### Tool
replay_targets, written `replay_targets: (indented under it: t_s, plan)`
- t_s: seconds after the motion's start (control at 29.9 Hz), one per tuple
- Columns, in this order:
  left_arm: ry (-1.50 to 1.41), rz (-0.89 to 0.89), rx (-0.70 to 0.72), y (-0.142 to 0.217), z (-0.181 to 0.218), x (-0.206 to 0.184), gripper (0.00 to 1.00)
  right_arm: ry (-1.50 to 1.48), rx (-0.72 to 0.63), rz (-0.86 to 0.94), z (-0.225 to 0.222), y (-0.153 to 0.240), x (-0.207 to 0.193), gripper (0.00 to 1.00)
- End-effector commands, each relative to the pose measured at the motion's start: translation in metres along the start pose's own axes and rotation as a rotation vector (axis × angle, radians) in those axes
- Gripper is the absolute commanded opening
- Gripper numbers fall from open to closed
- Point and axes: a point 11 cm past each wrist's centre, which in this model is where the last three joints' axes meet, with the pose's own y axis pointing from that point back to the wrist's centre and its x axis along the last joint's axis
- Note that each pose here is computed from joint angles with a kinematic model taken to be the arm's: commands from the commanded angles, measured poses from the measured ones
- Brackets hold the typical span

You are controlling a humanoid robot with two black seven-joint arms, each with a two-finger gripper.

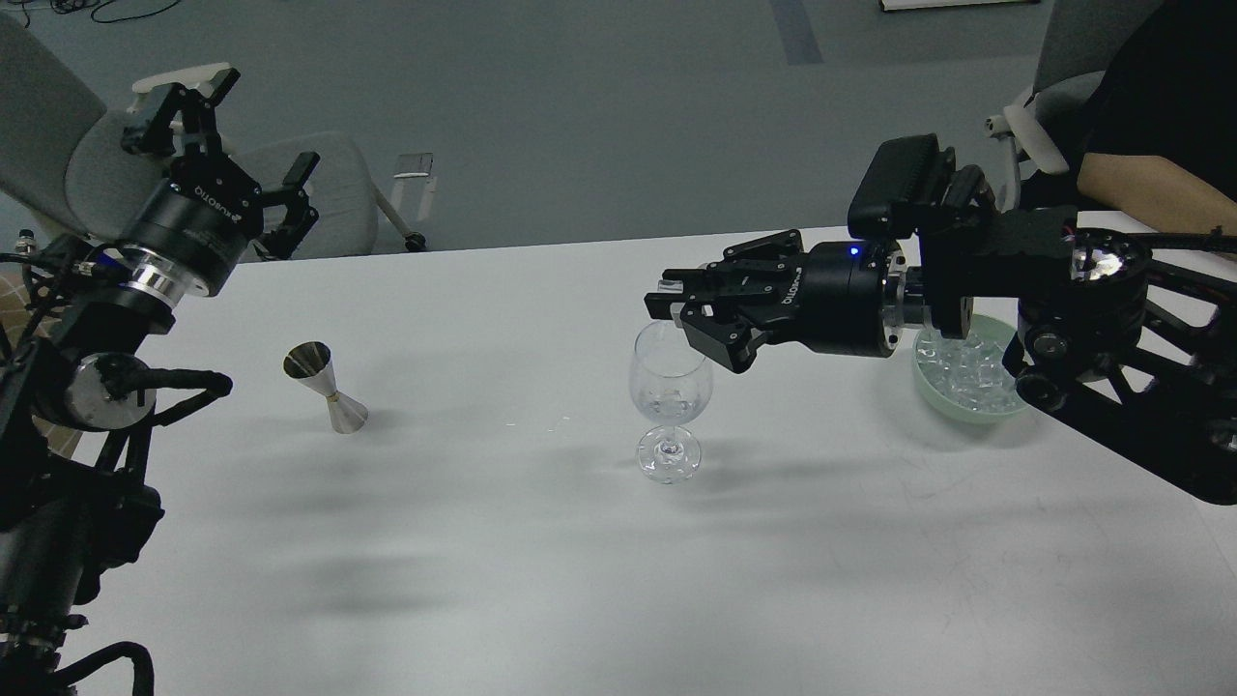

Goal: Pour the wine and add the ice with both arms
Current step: 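Lower the right gripper over the glass and open it to drop the ice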

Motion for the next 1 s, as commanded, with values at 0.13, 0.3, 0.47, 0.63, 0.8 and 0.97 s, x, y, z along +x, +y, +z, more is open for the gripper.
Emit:
replay_targets:
  t_s: [0.13,0.3,0.47,0.63,0.8,0.97]
  plan:
    - [0.001,-0.001,-0.002,0.000,0.000,0.000,0.98,-0.005,0.014,-0.036,-0.005,-0.006,-0.007,0.00]
    - [0.001,-0.001,-0.002,0.000,0.000,0.000,0.98,-0.009,0.013,-0.043,-0.004,-0.006,-0.008,0.00]
    - [0.001,-0.001,-0.002,0.000,0.000,0.000,0.98,-0.015,0.024,-0.043,-0.008,-0.011,-0.009,0.00]
    - [0.001,0.000,0.000,0.000,0.000,0.000,0.98,-0.017,0.030,-0.048,-0.010,-0.015,-0.011,0.04]
    - [0.002,0.000,0.000,0.000,-0.001,0.000,0.98,-0.023,0.030,-0.049,-0.009,-0.018,-0.013,0.10]
    - [0.002,0.000,0.000,0.000,-0.001,0.000,0.98,-0.022,0.021,-0.048,-0.008,-0.018,-0.012,0.18]
